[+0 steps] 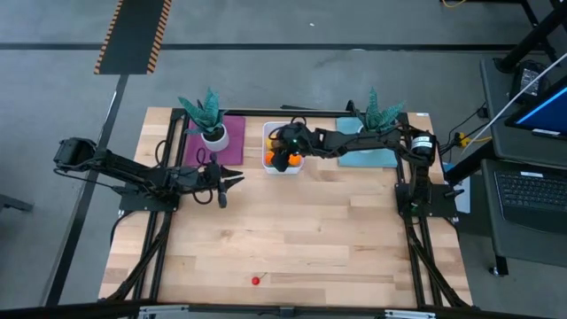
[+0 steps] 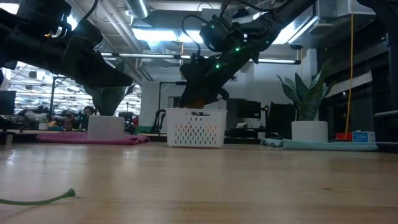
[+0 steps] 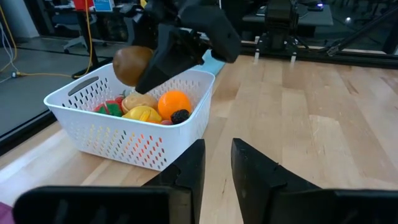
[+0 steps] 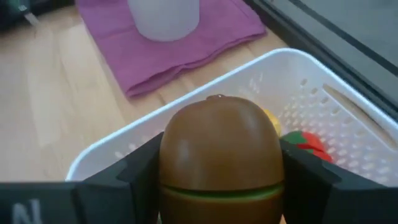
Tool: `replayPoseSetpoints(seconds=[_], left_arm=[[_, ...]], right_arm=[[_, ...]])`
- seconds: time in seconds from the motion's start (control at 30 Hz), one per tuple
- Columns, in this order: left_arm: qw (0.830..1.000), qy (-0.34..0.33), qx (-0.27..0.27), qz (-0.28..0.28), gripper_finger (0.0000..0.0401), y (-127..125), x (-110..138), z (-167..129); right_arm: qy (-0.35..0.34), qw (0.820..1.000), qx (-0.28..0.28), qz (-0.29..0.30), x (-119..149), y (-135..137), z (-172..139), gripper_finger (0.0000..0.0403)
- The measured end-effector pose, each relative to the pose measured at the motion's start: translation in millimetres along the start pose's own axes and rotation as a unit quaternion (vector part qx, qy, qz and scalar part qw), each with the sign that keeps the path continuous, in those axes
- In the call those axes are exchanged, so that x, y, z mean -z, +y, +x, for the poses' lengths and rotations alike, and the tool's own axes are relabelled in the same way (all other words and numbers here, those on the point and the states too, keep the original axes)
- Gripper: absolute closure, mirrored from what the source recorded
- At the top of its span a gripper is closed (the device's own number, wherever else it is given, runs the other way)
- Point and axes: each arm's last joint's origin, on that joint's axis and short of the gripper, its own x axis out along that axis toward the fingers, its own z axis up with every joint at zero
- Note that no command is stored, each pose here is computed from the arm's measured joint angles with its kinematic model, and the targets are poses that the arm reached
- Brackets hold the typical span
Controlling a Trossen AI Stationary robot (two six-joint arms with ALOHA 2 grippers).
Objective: Pick and placing Produce into tupperware
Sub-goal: Put the brown kiwi into the white bin, then put the red cherry into the white bin
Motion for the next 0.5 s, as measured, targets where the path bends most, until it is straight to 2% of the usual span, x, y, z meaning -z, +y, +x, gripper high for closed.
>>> replayPoseSetpoints(seconds=[0.17, 0.33, 0.5], left_arm=[[1.000, 0.000, 0.000, 0.000, 0.0338, 0.0, 0.0, 0.0], [1.000, 0.000, 0.000, 0.000, 0.0351, 0.0, 0.0, 0.0], [1.000, 0.000, 0.000, 0.000, 0.0364, 0.0, 0.0, 0.0]], right_arm=[[-0.003, 1.000, -0.005, 0.005, 5.8, -1.5, 2.2, 0.0159], [-0.015, 1.000, -0.004, 0.008, 2.7, -2.8, 2.2, 0.0127], [-0.017, 1.000, 0.004, 0.011, 1.2, -10.0, 3.3, 0.0131]])
